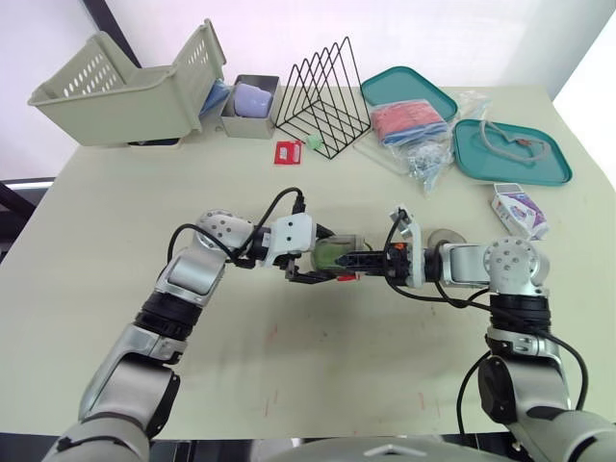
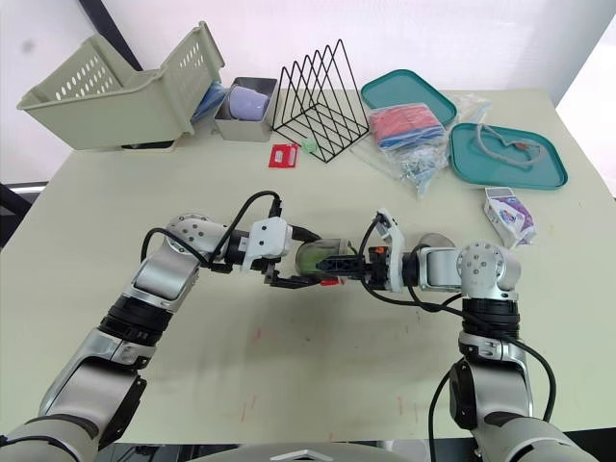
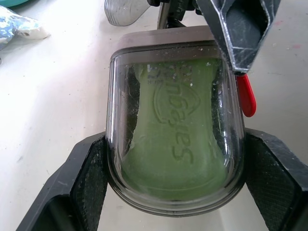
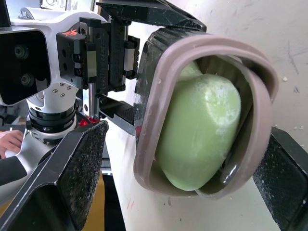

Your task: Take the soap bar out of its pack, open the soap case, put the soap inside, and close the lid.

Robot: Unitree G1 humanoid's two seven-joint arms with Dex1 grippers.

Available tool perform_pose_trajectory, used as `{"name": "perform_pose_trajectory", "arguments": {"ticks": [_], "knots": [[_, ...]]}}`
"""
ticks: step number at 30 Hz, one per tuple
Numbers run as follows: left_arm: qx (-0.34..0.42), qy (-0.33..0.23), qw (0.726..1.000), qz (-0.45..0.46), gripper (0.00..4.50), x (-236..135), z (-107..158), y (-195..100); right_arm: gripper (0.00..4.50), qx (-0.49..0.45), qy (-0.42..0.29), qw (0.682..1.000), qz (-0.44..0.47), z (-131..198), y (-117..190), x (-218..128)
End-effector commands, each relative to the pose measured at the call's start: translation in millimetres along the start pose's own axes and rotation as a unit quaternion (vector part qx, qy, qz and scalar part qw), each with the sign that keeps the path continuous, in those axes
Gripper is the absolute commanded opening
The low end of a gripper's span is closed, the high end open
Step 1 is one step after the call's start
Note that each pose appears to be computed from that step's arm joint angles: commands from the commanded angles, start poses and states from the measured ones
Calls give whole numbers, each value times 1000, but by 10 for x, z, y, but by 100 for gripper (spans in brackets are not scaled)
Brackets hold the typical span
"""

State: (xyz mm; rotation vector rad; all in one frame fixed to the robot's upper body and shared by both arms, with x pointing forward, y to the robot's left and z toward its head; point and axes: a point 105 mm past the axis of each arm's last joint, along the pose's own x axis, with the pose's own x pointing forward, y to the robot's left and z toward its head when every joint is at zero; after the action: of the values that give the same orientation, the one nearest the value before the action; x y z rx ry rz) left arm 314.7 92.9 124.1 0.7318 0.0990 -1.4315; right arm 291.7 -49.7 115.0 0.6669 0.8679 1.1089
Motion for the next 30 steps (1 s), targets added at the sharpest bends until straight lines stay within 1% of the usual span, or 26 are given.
{"name": "perform_pose_trajectory", "arguments": {"ticks": [1, 8, 9, 11, 12, 13, 15, 23, 28, 29, 30], "knots": [[32, -18, 999, 8, 346, -16, 182, 64, 444, -8, -12, 1000, 16, 78, 87, -15], [33, -18, 999, 8, 346, -3, 185, 59, 444, -2, -14, 1000, 12, 97, 73, 10], [32, -18, 999, 7, 346, -3, 186, 57, 420, 0, -14, 1000, 12, 96, 67, 15], [32, -18, 999, 8, 346, -5, 185, 55, 357, 4, -14, 1000, 11, 89, 57, 25], [32, -18, 999, 8, 346, -6, 184, 55, 345, 5, -14, 1000, 10, 85, 52, 28], [32, -18, 999, 8, 346, -7, 183, 55, 274, 5, -13, 1000, 8, 80, 47, 30], [32, -17, 999, 9, 346, -7, 181, 56, 215, 3, -9, 1000, 3, 66, 34, 29], [37, -16, 999, 17, 346, -13, 172, 84, 213, 3, -6, 1000, -2, 40, 8, 16], [29, -25, 999, 28, 346, -30, 189, 134, 213, 1, -7, 1000, 1, 40, 17, 18], [30, -27, 999, 31, 450, -35, 192, 147, 213, 0, -7, 1000, 2, 41, 20, 19], [31, -27, 998, 37, 450, -45, 194, 170, 213, -1, -7, 1000, 3, 44, 23, 19]]}}
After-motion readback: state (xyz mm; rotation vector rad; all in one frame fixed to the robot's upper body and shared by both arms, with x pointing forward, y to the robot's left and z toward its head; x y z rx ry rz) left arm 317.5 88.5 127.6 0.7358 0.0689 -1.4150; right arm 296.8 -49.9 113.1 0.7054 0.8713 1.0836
